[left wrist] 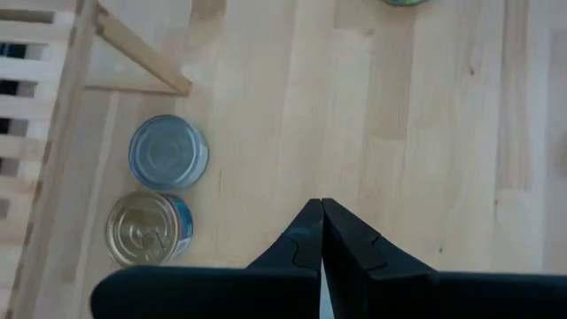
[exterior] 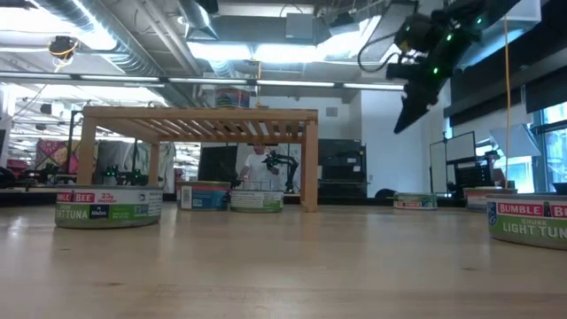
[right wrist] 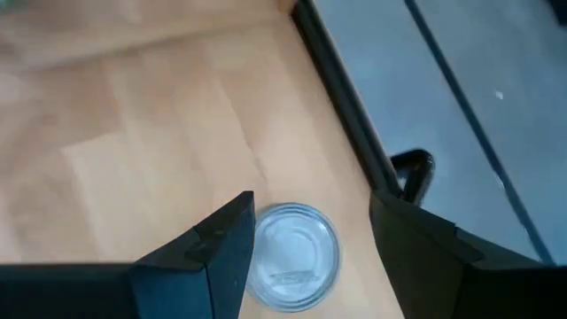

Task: Stack canned seafood by type on shelf
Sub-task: Stack the green tuna can on top of the green tuna can on the shelf

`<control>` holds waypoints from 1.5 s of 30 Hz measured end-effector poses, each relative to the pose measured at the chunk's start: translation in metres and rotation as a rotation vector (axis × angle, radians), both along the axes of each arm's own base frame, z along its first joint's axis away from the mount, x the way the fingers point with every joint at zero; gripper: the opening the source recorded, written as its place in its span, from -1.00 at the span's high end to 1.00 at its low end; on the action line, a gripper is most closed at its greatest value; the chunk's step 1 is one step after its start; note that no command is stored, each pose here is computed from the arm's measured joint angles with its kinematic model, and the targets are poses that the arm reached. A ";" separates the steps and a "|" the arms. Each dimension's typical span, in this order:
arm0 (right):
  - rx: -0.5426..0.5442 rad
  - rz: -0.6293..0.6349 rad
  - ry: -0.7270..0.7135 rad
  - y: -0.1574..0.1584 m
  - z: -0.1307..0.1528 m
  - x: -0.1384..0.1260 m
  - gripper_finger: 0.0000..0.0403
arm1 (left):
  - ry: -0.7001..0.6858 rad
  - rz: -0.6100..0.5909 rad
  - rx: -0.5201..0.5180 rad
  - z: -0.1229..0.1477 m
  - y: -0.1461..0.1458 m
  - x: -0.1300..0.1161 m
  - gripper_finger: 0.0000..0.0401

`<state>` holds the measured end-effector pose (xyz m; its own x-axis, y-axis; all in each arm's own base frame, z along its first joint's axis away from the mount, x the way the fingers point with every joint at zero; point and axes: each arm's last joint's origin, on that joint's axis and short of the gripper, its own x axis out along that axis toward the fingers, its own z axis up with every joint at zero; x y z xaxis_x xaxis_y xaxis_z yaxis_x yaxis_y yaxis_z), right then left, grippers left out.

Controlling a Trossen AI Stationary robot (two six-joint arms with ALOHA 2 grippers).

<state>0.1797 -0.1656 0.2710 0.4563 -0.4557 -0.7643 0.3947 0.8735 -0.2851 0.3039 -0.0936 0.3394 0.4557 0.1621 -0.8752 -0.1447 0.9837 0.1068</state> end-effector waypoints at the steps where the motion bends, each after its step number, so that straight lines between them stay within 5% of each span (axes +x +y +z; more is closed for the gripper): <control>1: -0.008 -0.018 0.013 -0.004 -0.004 0.001 -0.11 | 0.010 -0.009 0.009 -0.002 0.000 0.002 0.99; 23: 0.307 -0.203 0.001 -0.082 -0.075 -0.031 -0.11 | 0.091 -0.062 0.065 -0.023 0.004 0.019 0.99; 45: 0.480 -0.367 0.009 -0.088 -0.097 -0.038 -0.11 | 0.034 -0.089 0.062 -0.021 0.002 0.024 0.99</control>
